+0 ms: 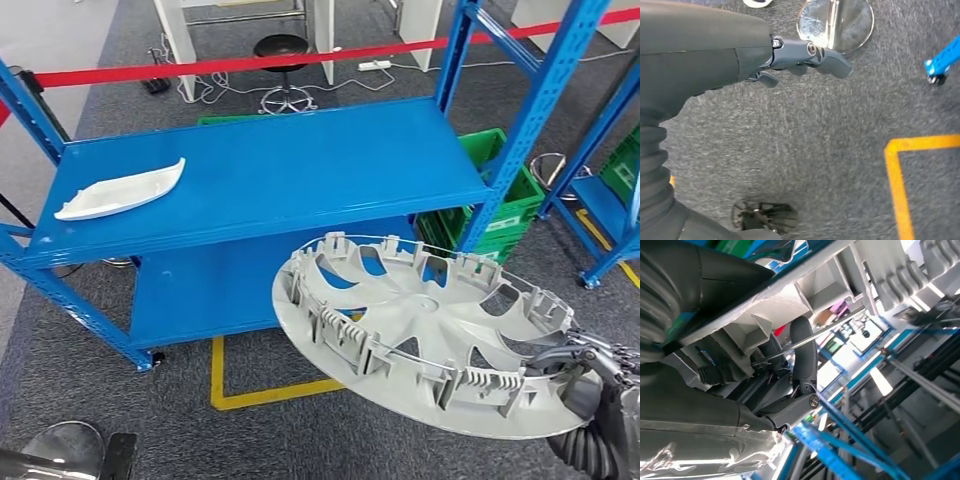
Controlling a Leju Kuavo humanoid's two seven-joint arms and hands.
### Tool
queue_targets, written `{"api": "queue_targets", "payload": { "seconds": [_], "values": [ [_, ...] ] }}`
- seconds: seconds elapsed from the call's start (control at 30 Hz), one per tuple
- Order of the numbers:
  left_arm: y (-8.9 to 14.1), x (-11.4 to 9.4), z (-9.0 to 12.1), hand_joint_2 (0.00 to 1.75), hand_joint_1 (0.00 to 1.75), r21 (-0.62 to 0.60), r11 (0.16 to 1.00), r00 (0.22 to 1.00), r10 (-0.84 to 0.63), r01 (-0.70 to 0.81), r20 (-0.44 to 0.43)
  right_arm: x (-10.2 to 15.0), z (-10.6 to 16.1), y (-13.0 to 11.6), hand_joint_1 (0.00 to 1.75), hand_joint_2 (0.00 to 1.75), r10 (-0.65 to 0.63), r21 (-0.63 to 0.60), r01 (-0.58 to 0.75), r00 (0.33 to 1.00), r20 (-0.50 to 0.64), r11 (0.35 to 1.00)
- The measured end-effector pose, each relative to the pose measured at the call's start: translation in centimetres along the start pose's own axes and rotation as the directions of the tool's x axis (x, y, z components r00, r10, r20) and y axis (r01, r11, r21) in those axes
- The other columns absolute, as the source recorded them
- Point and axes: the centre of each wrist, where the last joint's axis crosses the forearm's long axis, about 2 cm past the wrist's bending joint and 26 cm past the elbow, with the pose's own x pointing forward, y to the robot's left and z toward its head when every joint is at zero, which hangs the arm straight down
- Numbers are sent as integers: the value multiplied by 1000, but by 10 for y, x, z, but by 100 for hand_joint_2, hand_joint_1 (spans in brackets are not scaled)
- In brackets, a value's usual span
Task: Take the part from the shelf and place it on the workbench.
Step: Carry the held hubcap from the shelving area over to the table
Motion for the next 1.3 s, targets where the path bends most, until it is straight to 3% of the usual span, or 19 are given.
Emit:
{"api": "queue_targets", "payload": {
  "seconds": [0.67, 0.8, 0.9, 1.03, 1.3],
  "values": [
    [-2, 5, 6, 175, 0, -3, 1000, 1000, -20, 20, 13, 2, 4, -1, 175, 175, -17, -1, 17, 1000, -14, 1000],
    [1, 4, 9, 175, 0, 37, 999, 999, 38, -38, -6, 2, -1, 0, 175, 175, -31, 4, 31, 1000, -2, 1000],
    [3, -3, 22, 175, 0, 93, 989, 991, 120, -115, -51, 5, -9, 9, 175, 175, -51, 14, 51, 999, 5, 999],
    [5, -7, 38, 175, 0, 88, 989, 990, 125, -119, -69, 10, -18, 23, 175, 175, -86, 26, 85, 996, 20, 996],
    [29, -10, 36, 175, 0, -3, 999, 999, 38, -38, -25, 15, -33, 52, 175, 175, -142, 67, 140, 989, 31, 988]
  ]
}}
